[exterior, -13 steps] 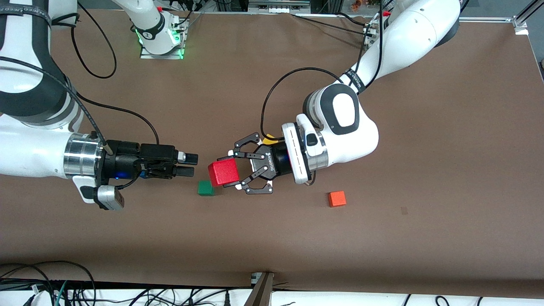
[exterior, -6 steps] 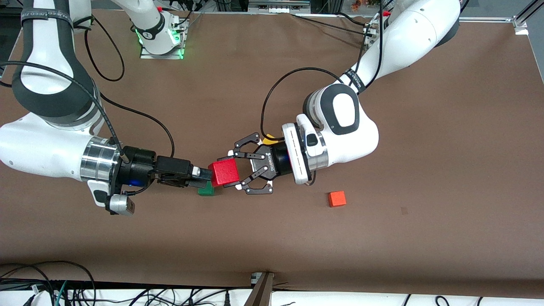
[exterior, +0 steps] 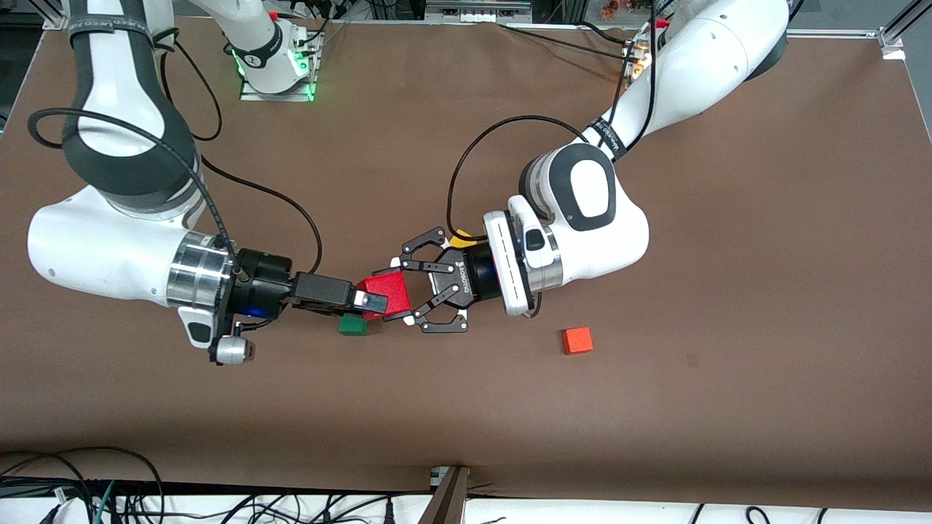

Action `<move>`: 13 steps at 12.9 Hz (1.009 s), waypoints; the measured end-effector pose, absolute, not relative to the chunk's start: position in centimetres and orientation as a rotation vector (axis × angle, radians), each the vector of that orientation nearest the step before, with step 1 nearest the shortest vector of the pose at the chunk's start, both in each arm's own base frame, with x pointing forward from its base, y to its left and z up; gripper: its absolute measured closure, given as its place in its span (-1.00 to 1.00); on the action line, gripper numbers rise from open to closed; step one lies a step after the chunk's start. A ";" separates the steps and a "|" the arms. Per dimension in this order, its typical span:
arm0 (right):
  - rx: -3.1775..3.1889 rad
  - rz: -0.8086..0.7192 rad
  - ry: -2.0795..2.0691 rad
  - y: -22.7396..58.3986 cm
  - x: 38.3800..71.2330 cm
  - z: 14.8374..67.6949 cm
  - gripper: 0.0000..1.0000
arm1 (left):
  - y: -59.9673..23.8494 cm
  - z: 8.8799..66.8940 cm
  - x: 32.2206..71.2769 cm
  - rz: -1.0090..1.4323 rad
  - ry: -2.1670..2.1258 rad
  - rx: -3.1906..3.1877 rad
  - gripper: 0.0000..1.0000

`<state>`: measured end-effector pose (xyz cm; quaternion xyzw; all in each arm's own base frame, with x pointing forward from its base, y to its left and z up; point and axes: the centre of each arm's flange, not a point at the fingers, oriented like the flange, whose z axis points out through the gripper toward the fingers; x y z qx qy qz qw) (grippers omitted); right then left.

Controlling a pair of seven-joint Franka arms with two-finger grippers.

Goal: Pass red block to right arm, stack on blue
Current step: 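Bring the right gripper to the red cube held by the left gripper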

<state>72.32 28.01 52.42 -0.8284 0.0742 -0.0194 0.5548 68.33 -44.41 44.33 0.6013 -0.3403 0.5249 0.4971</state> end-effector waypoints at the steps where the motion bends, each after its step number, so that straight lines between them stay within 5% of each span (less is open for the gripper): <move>1: -1.962 -0.047 0.174 28.1 72.3 52.4 -0.89 | -44.4 44.3 68.3 1.271 -0.823 1.456 -0.12; 2: -1.965 -0.048 0.175 28.0 72.3 52.4 -0.75 | -44.4 44.3 68.3 1.270 -0.823 1.456 -0.12; 4: -1.977 -0.053 0.176 27.8 72.5 52.1 -0.15 | -44.2 44.6 68.5 1.276 -0.819 1.455 -0.12; 13: -1.978 -0.053 0.176 27.8 72.5 52.1 -0.11 | -44.2 44.6 68.5 1.276 -0.820 1.455 -0.12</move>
